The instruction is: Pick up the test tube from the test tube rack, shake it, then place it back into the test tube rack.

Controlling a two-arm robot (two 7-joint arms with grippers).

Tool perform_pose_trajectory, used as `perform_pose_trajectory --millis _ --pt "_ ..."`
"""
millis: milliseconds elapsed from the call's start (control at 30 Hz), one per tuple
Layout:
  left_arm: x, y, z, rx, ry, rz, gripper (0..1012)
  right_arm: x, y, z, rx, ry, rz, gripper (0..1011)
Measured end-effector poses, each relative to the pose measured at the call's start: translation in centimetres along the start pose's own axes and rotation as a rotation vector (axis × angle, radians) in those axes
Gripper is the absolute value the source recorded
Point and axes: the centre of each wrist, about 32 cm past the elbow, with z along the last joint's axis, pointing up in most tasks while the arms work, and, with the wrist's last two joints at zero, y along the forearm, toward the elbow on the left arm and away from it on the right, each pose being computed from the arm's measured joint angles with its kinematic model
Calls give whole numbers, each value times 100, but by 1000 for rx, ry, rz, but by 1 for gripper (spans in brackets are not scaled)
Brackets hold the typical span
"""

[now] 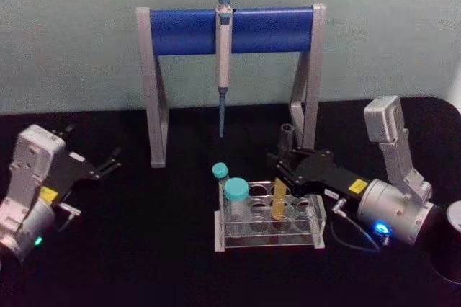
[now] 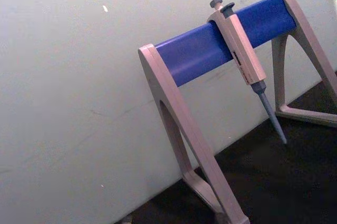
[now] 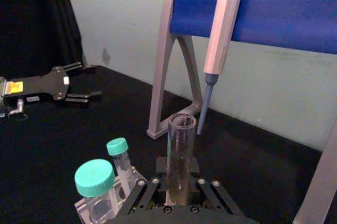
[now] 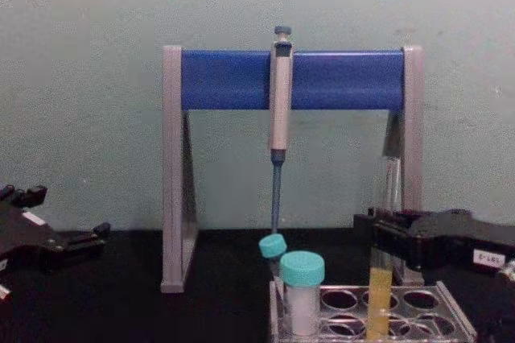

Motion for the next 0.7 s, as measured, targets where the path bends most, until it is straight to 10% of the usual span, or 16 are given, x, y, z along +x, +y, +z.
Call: perform_pose_trajectory --millis 700 --pt "0 0 0 0 0 0 1010 -18 -11 -14 -12 -20 -10 235"
